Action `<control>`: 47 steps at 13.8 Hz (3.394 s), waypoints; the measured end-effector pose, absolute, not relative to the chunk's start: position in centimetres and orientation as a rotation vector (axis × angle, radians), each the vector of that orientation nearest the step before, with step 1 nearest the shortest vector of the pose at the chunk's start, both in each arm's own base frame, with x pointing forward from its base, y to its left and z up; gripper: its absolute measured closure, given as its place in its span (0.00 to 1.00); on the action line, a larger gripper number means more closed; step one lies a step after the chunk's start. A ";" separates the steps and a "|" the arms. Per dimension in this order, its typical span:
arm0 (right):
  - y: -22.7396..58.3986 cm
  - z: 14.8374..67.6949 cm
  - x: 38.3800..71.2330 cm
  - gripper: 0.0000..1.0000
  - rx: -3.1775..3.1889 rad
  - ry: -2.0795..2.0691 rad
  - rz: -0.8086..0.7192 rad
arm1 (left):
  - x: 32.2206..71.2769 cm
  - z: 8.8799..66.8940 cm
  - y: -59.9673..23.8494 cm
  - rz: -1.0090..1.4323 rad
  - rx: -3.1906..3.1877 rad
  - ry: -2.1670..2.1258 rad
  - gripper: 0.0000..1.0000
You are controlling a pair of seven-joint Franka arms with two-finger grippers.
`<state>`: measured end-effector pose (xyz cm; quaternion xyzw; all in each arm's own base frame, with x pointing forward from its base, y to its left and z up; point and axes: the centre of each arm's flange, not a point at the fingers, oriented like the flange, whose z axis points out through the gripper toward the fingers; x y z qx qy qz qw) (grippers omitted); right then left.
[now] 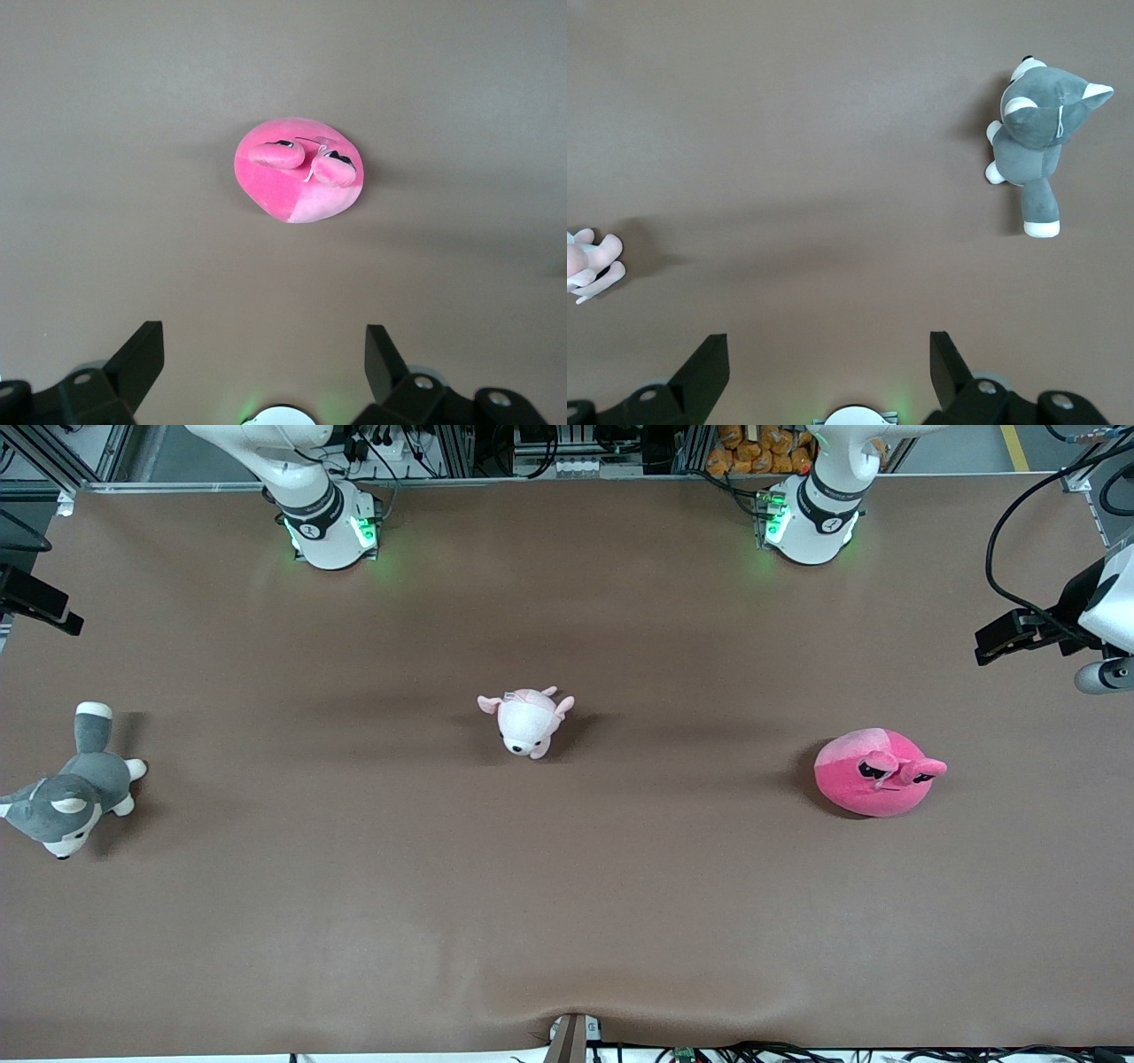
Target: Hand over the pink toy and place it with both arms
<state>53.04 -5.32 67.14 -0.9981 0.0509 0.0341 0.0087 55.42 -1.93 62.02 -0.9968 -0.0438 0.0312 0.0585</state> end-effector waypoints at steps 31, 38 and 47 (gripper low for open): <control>-0.3 65.7 56.8 0.00 -3.122 0.012 -0.072 | 56.3 59.4 1.0 0.214 -2.767 -1.251 0.00; -0.3 65.7 56.8 0.00 -3.122 0.011 -0.076 | 58.4 53.4 0.7 0.385 -2.515 -1.737 0.00; -0.2 65.7 56.9 0.00 -3.122 0.009 -0.075 | 61.7 42.7 6.2 0.545 -2.325 -1.956 0.00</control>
